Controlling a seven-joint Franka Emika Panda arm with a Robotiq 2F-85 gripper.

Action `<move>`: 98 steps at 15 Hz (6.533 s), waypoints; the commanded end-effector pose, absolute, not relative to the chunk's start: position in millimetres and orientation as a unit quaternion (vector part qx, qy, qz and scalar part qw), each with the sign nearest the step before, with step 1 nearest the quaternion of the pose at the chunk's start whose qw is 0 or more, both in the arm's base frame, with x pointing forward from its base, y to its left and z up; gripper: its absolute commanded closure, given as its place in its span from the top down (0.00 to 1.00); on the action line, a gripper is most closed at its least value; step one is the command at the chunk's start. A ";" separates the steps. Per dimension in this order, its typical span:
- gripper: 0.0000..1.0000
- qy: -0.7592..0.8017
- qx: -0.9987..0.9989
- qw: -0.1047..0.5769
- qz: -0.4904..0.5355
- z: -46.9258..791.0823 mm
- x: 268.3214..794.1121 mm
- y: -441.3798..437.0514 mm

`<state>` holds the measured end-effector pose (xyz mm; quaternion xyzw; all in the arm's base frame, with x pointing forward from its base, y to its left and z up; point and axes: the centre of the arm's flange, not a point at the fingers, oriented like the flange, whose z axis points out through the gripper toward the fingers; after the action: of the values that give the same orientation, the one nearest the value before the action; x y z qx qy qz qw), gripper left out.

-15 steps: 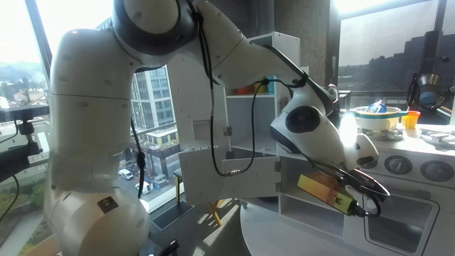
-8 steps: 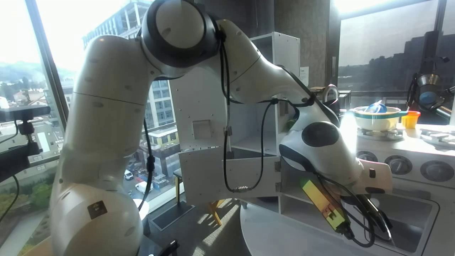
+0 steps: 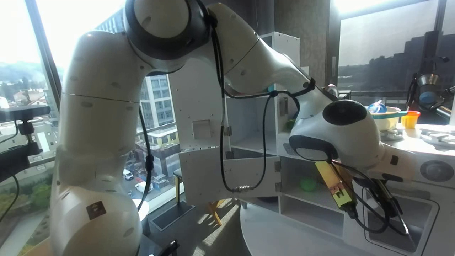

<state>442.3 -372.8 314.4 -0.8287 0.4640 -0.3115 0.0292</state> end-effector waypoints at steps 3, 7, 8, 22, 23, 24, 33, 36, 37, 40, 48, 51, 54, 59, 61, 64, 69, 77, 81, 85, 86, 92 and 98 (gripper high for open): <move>1.00 0.498 -0.807 0.059 -0.312 358.6 471.2 -378.9; 1.00 0.515 -0.800 0.062 -0.302 354.8 485.2 -380.2; 1.00 0.521 -0.797 0.062 -0.299 354.6 484.1 -384.4; 1.00 0.540 -0.793 0.046 -0.280 311.6 487.1 -412.5; 1.00 0.539 -0.793 0.044 -0.281 309.4 487.2 -414.3; 1.00 0.540 -0.792 0.043 -0.281 309.0 487.1 -415.6; 1.00 0.548 -0.790 0.010 -0.274 313.7 464.8 -440.9; 1.00 0.552 -0.790 0.002 -0.268 305.1 461.5 -451.9; 1.00 0.551 -0.790 0.009 -0.270 301.2 460.4 -452.7; 1.00 0.542 -0.793 0.025 -0.277 309.0 452.9 -445.7; 1.00 0.521 -0.800 0.048 -0.295 336.8 453.7 -432.3; 1.00 0.502 -0.809 0.055 -0.302 331.1 461.8 -421.9; 1.00 0.498 -0.806 0.058 -0.313 316.6 479.6 -416.8; 1.00 0.508 -0.804 0.047 -0.305 305.7 476.9 -422.4; 1.00 0.508 -0.804 0.041 -0.305 305.5 473.0 -425.9; 1.00 0.512 -0.804 0.029 -0.301 304.6 465.4 -432.5; 1.00 0.525 -0.795 0.014 -0.303 301.6 460.5 -448.1; 1.00 0.511 -0.795 0.024 -0.327 299.4 472.6 -439.7; 1.00 0.525 -0.773 0.066 -0.350 295.4 474.0 -435.0; 1.00 0.527 -0.773 0.076 -0.345 284.0 480.2 -428.9; 1.00 0.532 -0.774 0.066 -0.337 278.3 483.6 -429.3; 1.00 0.532 -0.779 0.054 -0.328 290.3 470.2 -432.8; 1.00 0.504 -0.807 0.006 -0.306 297.5 448.1 -445.6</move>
<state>466.8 -434.7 290.1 -0.8008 0.5054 -0.3194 0.0366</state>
